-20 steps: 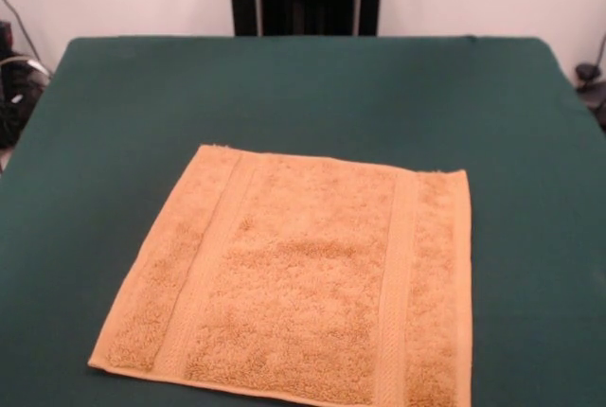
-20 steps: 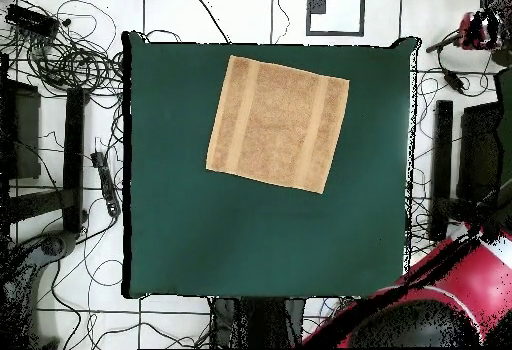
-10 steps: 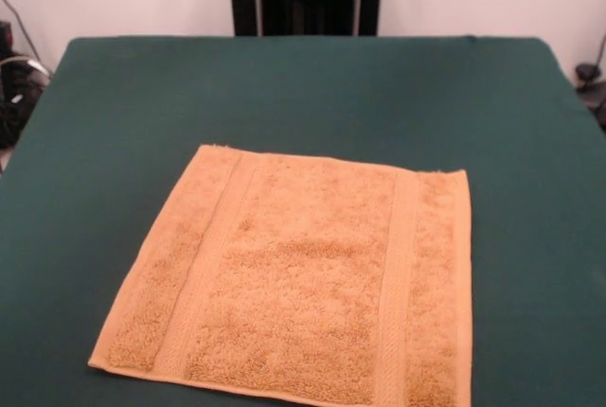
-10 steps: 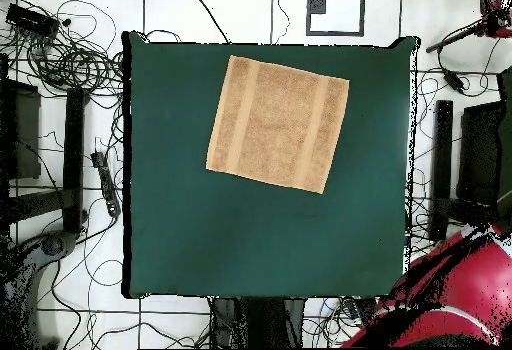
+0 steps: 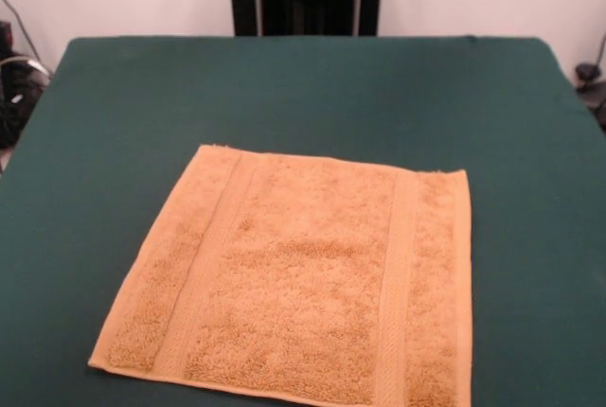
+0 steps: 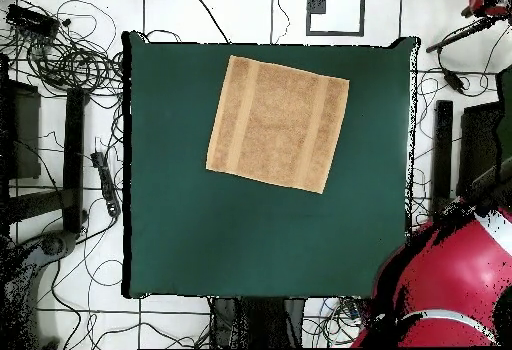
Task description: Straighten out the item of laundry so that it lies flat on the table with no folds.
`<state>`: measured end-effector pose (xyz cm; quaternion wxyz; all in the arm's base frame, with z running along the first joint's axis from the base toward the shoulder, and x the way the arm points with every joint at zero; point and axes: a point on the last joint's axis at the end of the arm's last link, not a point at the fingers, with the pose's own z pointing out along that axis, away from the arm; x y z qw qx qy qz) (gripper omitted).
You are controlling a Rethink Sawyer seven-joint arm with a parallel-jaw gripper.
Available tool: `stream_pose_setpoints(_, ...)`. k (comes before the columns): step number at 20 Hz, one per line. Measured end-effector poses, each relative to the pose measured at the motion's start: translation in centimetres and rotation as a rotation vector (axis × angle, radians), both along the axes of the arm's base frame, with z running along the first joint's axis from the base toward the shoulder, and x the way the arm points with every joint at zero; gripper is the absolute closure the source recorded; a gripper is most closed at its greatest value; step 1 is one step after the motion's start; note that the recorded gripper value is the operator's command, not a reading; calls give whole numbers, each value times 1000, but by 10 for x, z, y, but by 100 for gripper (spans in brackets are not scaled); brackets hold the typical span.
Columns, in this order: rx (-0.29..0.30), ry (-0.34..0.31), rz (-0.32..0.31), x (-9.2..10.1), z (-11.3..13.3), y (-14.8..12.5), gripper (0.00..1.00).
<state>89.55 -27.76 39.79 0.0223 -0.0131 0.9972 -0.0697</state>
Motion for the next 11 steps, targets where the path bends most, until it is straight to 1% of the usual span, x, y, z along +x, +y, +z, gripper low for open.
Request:
stream_pose_setpoints(3, 6, -1, 2, 3, 3, 6, 0)
stream_pose_setpoints(4, 15, -1, 4, 6, 5, 12, 0)
stream_pose_setpoints(11, 34, 9, -1, 12, 11, 24, 0)
